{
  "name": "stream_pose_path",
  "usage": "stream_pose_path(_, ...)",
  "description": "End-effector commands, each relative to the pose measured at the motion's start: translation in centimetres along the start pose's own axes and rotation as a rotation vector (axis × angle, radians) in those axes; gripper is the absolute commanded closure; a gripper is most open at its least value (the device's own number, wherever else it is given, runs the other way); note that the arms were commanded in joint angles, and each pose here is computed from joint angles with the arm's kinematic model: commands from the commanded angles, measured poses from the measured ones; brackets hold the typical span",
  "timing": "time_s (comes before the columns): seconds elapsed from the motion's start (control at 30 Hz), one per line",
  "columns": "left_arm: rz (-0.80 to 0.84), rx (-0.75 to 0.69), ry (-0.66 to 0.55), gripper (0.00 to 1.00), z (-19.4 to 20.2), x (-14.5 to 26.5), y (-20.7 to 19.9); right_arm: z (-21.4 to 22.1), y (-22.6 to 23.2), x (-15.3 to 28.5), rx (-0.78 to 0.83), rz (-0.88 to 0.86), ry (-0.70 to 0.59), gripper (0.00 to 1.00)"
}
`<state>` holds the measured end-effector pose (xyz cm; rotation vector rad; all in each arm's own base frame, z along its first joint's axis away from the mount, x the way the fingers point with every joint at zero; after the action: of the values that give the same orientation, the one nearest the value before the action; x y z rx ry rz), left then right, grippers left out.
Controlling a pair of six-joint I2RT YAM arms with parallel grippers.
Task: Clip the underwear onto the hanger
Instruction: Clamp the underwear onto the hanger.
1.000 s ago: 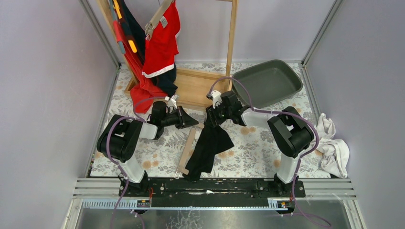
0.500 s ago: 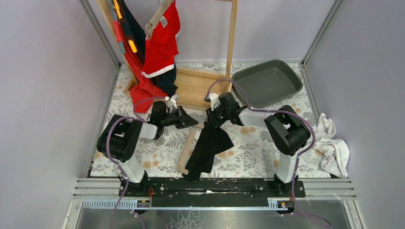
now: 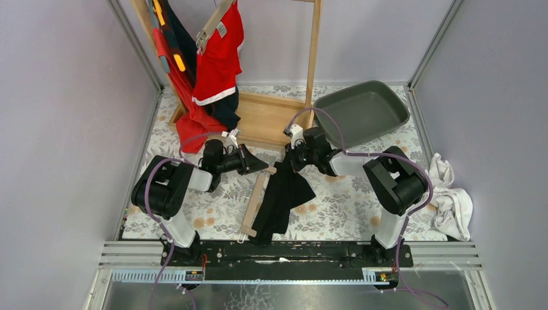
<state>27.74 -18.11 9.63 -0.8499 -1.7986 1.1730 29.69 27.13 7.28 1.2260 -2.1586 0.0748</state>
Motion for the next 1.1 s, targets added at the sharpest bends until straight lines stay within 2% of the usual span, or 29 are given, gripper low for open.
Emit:
stream_pose_path(0.0,0.1,-0.03,-0.063,1.0,-0.8,0.4,-1.3,-4.5,-0.6,2.1,-0.053,-0.034,-0.248,0.98)
stream_pose_path(0.4,0.153,-0.017,-0.16,1.0,-1.6,0.8,-1.6,-6.1,-1.2,4.0,-0.131,-0.091,-0.392,0.99)
stream_pose_path(0.73,0.156,-0.001,-0.296,1.0,-2.2,2.0,-1.6,-6.4,-2.0,5.7,-0.135,-0.071,-0.428,1.0)
stream_pose_path(1.07,0.223,0.014,-0.294,1.0,-2.4,1.9,-2.1,-6.8,-1.7,6.1,-0.12,-0.096,-0.433,1.0)
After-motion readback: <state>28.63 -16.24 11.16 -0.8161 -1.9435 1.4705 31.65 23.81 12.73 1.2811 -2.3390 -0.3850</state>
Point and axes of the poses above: each gripper's point midway between its finger pads, its own x axis back along the fingers, its own y axis along the line the jaws close on, z = x × y, the point moved 6 cm from there along x, back along the fingers, and after that the axes turned 7 degrees about x, right-handed, at the moved point
